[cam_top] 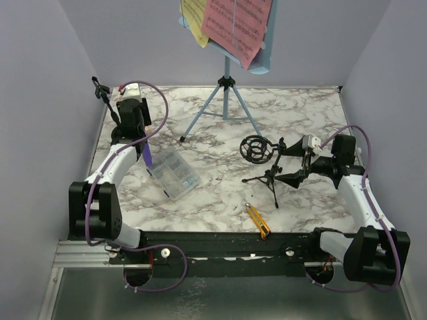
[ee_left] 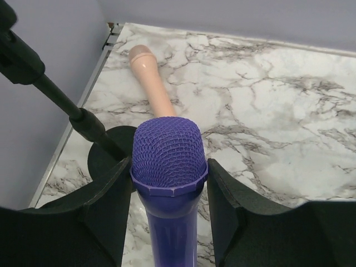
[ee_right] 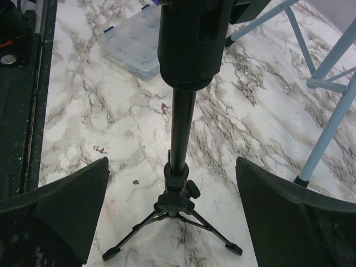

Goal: Pack up the instrument practice props
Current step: Place the microphone at the center of the board.

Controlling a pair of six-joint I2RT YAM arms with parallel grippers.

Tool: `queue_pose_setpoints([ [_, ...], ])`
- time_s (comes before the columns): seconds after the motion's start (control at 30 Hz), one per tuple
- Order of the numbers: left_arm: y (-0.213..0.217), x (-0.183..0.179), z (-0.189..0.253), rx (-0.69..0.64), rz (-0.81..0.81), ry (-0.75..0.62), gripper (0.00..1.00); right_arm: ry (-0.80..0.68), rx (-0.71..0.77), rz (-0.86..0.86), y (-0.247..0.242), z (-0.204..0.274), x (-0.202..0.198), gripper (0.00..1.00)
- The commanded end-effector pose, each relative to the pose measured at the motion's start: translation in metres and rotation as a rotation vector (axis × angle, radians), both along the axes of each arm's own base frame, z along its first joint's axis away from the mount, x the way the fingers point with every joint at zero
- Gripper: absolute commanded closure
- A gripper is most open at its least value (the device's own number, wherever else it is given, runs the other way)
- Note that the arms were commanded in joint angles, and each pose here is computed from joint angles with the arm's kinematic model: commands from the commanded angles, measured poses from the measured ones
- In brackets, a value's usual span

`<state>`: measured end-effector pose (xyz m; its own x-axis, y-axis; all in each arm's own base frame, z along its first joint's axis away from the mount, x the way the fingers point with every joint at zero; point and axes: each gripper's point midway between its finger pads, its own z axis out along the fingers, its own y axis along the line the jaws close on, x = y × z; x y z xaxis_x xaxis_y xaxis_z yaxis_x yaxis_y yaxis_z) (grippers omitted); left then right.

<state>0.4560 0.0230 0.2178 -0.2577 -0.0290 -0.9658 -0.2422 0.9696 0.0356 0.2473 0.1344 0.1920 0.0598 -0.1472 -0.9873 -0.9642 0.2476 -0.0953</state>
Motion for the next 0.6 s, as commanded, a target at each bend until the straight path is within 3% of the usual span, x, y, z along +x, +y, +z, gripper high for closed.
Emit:
queue_pose_setpoints([
  [0.0,0.017,0.018,-0.001,0.059,0.065,0.028,1.00,-0.015,0.002,0.011,0.001,0.001,-0.002,0.01],
  [0.33,0.027,0.061,-0.017,0.112,0.086,0.117,1.00,-0.021,0.007,0.017,0.002,0.003,-0.004,0.01],
  [0.57,0.052,0.075,-0.033,0.073,0.219,0.153,1.00,-0.009,0.010,0.041,0.003,0.003,-0.005,0.01],
])
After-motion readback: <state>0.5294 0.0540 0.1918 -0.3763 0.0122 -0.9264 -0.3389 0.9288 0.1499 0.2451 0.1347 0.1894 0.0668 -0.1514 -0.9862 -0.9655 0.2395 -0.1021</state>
